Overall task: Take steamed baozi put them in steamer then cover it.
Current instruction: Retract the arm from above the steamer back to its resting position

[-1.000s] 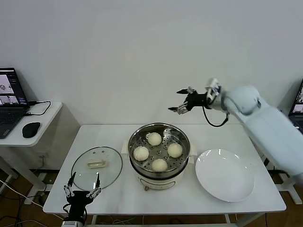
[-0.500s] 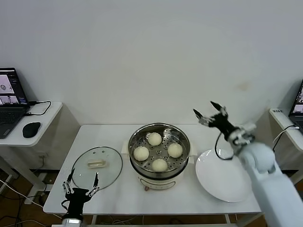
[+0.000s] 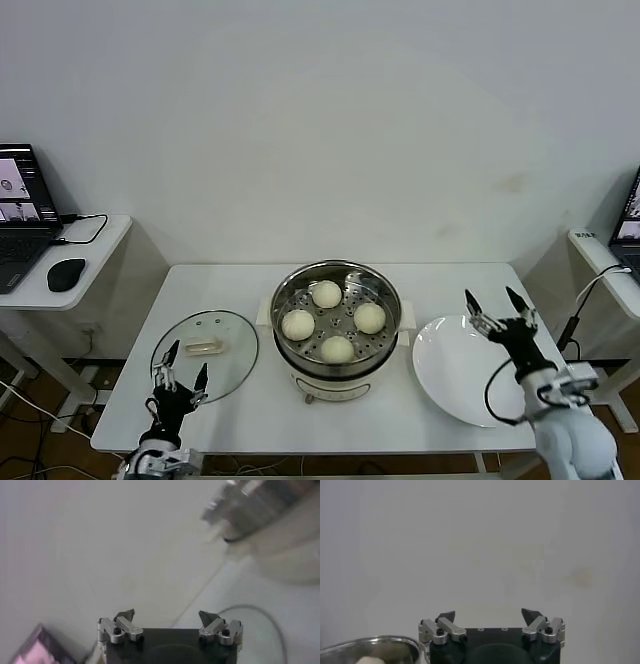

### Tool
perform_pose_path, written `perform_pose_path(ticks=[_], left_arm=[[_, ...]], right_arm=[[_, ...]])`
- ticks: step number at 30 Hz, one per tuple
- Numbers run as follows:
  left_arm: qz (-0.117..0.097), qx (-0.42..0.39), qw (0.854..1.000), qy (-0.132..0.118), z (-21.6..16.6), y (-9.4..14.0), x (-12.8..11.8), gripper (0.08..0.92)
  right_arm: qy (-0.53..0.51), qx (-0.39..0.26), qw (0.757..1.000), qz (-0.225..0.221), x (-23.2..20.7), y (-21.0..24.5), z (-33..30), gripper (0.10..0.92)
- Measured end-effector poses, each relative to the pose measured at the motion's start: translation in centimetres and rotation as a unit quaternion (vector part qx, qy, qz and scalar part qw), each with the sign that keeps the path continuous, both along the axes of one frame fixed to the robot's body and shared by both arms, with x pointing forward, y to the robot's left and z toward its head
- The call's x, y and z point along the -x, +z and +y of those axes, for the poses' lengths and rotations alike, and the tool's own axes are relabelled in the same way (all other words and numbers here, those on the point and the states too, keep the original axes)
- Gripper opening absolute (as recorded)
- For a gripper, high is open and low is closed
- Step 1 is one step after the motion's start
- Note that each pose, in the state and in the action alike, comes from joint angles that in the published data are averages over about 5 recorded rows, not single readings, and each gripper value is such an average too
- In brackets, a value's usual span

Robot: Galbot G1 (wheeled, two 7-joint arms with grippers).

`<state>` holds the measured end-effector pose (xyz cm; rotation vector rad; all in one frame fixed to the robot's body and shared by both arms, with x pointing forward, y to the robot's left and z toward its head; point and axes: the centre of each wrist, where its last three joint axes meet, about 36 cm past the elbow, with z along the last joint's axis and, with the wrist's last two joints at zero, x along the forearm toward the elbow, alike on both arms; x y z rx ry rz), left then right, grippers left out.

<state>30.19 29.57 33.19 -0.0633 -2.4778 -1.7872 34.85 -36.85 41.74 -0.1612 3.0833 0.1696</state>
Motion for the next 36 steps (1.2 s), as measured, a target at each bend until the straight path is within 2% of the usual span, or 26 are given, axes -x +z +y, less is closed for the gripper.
perform_pose_path(ticks=[6, 13, 22, 36], left_arm=[[0.014, -0.109, 0.994, 0.014, 0.6, -1.1, -1.8, 0.823], [0.026, -0.171, 0.984, 0.034, 0.9, -2.3, -3.6, 0.823], [0.034, -0.196, 0.979, 0.044, 0.6, -3.5, -6.0, 0.823], [0.055, -0.202, 0.977, 0.037, -0.7, -4.5, -8.7, 0.823]], right_arm=[[-0.017, 0.0, 1.0, 0.004, 2.0, -0.7, -0.1, 0.822], [-0.03, 0.0, 1.0, 0.005, 2.9, -0.9, -0.3, 0.823], [-0.044, 0.001, 0.999, 0.006, 3.3, -1.4, -0.6, 0.823], [-0.062, 0.004, 0.998, 0.007, 3.6, -2.0, -1.6, 0.823]])
